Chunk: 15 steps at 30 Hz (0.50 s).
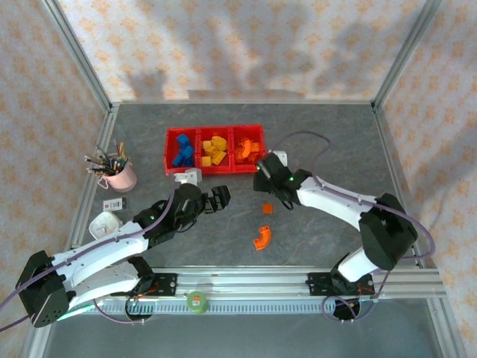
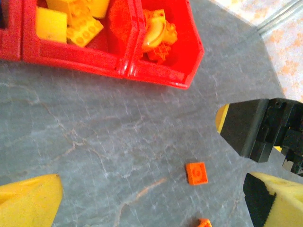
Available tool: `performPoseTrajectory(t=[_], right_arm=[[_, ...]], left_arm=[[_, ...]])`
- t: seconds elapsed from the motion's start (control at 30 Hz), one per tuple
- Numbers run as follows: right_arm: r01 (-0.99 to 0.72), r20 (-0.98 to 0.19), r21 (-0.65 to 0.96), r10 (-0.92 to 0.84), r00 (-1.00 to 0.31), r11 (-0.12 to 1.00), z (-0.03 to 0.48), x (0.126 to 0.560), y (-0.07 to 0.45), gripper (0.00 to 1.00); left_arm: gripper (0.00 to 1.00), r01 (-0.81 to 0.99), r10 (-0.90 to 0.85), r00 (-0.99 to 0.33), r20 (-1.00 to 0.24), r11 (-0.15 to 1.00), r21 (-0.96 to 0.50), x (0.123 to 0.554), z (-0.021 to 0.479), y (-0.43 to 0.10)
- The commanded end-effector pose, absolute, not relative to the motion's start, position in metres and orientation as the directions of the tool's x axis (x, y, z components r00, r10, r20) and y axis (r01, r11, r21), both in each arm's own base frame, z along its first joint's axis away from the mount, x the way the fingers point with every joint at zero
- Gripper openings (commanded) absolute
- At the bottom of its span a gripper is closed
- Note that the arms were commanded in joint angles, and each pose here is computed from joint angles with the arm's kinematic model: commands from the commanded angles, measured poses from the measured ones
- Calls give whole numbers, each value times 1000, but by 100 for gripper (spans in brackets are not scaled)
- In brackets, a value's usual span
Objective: Sort the legos into containers by color
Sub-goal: Place the lego in the container, then pick up the lego from the center of the table.
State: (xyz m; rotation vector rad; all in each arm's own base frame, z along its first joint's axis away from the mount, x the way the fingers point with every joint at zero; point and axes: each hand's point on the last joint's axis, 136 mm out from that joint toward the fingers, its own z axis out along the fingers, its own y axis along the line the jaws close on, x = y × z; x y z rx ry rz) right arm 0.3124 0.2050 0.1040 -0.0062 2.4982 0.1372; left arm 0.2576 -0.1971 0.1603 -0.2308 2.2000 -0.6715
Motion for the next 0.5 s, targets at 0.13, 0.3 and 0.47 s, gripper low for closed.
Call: performPoseTrajectory(t=[0.13,0.3,0.47], right_arm=[[-22,-547,115,44,-836,993,79,274,202,81],[-51,-515,117,17,-857,992,60,264,210,77],[-60,-504,102,0,-864,993,48,264,215,69]], left_arm=[[99,5,-424,-656,-625,825,-565,246,145,-197],[99,-14,-439,-657,-612,819,-573,244,136,-195],[99,-27,-439,-655,-616,827,-561,245,132,-193]])
